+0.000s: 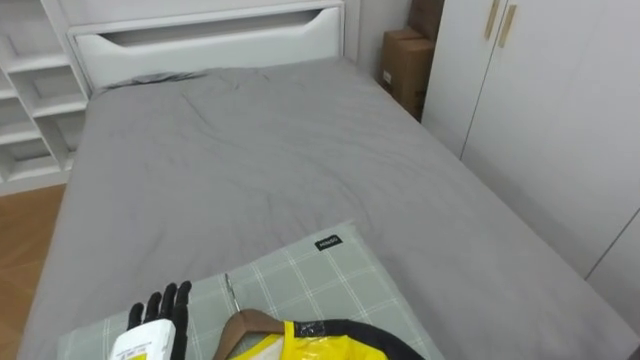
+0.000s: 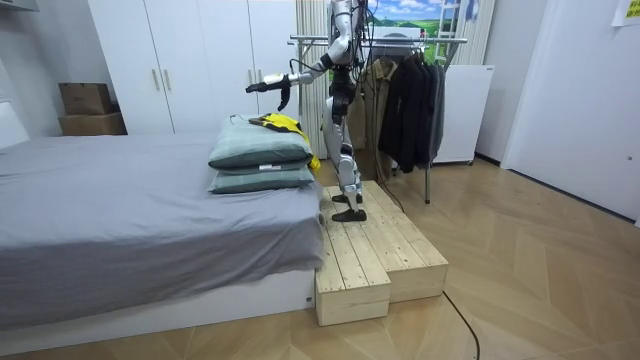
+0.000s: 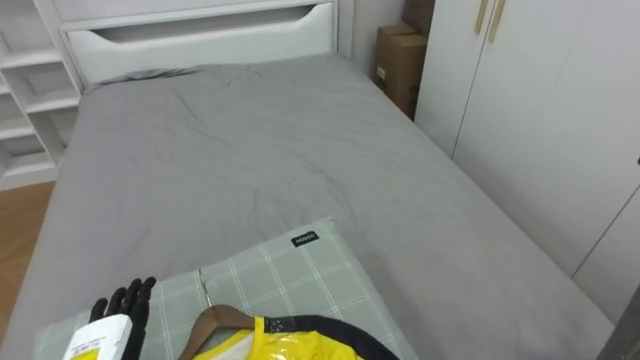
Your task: Hang clothes
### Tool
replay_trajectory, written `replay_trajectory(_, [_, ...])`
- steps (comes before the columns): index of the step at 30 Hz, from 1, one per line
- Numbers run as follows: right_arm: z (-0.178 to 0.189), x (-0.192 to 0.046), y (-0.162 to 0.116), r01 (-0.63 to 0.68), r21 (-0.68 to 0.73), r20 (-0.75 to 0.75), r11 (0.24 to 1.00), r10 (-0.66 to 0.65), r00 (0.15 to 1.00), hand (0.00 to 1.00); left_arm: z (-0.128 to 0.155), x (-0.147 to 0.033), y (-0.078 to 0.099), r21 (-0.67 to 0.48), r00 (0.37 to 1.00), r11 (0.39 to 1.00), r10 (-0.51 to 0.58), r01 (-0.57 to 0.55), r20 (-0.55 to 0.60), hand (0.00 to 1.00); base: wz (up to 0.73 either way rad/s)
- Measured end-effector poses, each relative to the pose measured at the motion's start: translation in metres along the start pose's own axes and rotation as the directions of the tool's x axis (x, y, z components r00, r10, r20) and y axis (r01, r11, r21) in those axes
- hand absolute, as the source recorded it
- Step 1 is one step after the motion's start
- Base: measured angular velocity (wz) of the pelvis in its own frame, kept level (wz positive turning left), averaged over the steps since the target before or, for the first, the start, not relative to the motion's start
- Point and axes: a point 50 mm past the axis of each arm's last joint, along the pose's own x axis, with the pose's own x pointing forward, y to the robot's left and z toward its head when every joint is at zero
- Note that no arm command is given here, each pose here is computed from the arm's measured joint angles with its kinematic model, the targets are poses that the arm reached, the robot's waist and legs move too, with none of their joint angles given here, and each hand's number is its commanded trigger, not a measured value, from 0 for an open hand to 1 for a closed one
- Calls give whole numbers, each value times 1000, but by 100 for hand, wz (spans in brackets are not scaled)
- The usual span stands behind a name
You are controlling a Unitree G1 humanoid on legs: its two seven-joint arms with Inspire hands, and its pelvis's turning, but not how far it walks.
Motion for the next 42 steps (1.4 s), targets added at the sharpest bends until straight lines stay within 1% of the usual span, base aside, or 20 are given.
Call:
replay_trajectory(6, [0, 0, 0, 0, -1, 0, 1000, 0, 1000, 0, 1, 0, -1, -1, 1000, 1000, -8, 8, 1, 0, 0])
replay_trajectory(14, [1, 0, 1, -5, -18, -3, 1000, 5, 1000, 0, 10, -3, -9, -10, 999, 999, -48, 48, 22, 0, 0])
replay_trajectory(22, [0, 0, 1, -6, -14, 0, 1000, 6, 1000, 0, 10, -3, -9, -16, 999, 999, -51, 52, 18, 0, 0])
replay_trajectory(24, [-1, 0, 1, -6, -6, 1, 1000, 6, 1000, 0, 9, -3, -9, -37, 999, 998, -53, 53, 10, 0, 0])
replay_trajectory(32, [-3, 0, 0, 0, 19, 0, 1000, 0, 1000, 0, 4, -4, -13, -204, 994, 976, -93, 78, -64, 0, 0])
replay_trajectory(38, [-3, 0, 1, -2, 19, -2, 1000, 2, 1000, 0, -1, -6, -19, -282, 985, 954, -132, 97, -110, 0, 0])
replay_trajectory(42, [-4, 0, 1, -5, 19, -3, 1000, 5, 1000, 0, -2, -5, -19, -293, 984, 951, -133, 94, -117, 0, 0])
